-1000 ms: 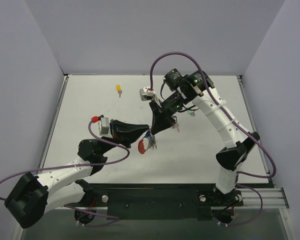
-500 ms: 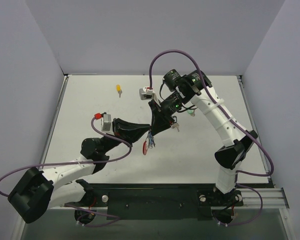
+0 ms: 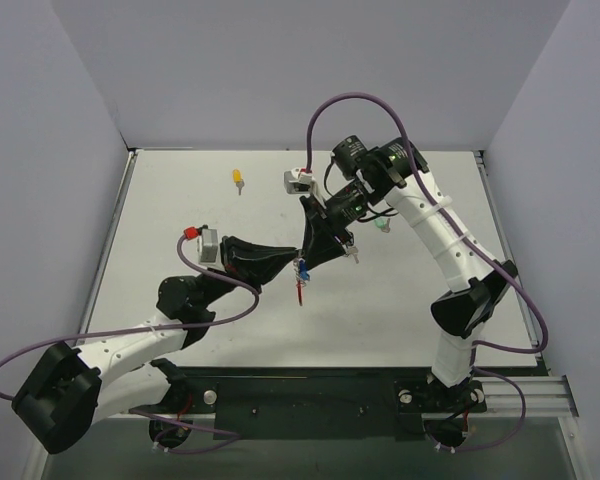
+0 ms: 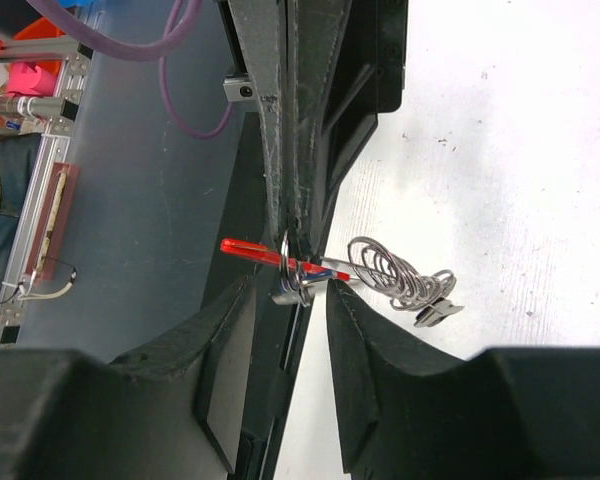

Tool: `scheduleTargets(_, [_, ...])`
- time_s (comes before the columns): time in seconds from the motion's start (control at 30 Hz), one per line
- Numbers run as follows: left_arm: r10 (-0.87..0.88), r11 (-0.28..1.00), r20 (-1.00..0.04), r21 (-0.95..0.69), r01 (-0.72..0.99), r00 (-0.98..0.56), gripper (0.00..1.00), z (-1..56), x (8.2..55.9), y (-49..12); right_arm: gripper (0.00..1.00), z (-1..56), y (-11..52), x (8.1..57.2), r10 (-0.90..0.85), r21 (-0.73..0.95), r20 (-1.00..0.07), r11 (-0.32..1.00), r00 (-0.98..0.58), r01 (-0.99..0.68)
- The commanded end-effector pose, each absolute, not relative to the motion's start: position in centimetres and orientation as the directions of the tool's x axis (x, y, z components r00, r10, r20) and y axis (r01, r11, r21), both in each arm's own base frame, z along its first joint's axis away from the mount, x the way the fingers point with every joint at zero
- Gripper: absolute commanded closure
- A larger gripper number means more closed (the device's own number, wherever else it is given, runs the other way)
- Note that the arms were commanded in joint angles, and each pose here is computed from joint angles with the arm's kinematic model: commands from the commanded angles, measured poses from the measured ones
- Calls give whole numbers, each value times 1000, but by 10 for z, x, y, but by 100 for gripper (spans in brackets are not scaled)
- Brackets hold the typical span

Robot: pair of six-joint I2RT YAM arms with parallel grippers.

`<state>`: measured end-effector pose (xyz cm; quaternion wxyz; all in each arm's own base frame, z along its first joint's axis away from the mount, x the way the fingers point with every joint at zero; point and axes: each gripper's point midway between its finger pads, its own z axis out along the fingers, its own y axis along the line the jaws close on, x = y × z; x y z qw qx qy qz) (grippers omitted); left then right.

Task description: Put the keys on the keyring

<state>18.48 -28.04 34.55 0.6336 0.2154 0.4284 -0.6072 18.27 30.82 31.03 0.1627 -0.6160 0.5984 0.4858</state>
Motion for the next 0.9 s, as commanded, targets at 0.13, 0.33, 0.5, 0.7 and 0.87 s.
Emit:
scheduleTargets(0.13, [-680,165,-731,-78,983,57,100,392,161,-259,66,330,290,169,-553,339,-819,-248,-155,-907])
scheduleTargets(0.33, [-678,166,-733,-78,983,56,100,392,161,-259,66,333,287,173,-550,325,-822,-238,-148,-915])
scheduleTargets(0.5, [-678,163,-733,-80,983,53,100,392,162,-260,69,330,292,173,-553,334,-819,-247,-151,-909])
scheduleTargets(0.7, [-679,158,-733,-84,984,47,100,392,162,-261,78,325,297,179,-565,343,-810,-242,-156,-907])
scheduleTargets(0.87, [-680,155,-732,-87,984,42,100,391,163,-262,78,323,299,176,-570,348,-807,-250,-153,-903])
